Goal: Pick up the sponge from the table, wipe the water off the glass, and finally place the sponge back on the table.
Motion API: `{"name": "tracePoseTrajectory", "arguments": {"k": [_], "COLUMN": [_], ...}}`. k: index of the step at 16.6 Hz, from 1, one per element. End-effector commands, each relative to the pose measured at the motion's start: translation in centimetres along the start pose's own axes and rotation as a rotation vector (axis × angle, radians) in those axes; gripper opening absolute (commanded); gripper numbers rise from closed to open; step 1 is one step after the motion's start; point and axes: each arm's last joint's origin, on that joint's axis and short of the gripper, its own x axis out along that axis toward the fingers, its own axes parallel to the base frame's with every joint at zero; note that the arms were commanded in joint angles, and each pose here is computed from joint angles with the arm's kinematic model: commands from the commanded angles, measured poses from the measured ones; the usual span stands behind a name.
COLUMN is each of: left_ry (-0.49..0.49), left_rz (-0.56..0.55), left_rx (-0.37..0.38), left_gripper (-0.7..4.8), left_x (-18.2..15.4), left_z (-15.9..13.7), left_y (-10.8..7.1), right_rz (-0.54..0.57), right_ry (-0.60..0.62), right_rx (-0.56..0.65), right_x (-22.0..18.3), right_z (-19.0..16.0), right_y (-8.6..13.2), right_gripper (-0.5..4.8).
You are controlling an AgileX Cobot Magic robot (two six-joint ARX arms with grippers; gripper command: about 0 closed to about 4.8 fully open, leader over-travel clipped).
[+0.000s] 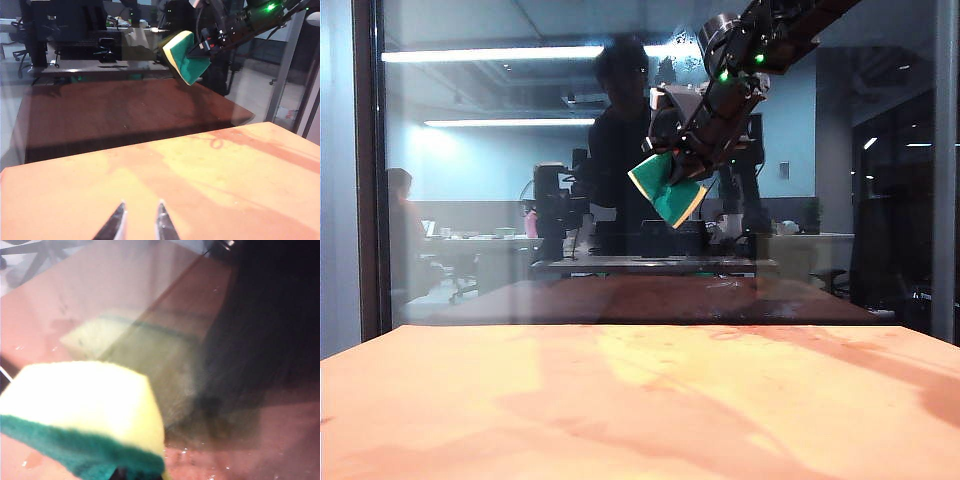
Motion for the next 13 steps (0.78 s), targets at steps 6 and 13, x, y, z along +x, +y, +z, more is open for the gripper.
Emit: {"name": "tracePoseTrajectory", "arguments": {"k": [6,13], "left_ry": [-0.013,-0.013], "left_rz": [-0.001,0.000], "left_rx": [0.011,0.011], "left_gripper": [0.79,0.79], "left_x": [0.0,0.0], "left_z": [0.2,0.2], "left_y": [0.0,0.0], "right_rz": [-0.077,-0.166], "right_ry": [-0.214,-0.372], "right_rx": [-0.018,-0.019], "right_x": [-5.0,-10.1], "right_z": [5.1,8.9], "right_y": [-0.7,-1.1], "right_gripper": [-0.09,-0.09]}}
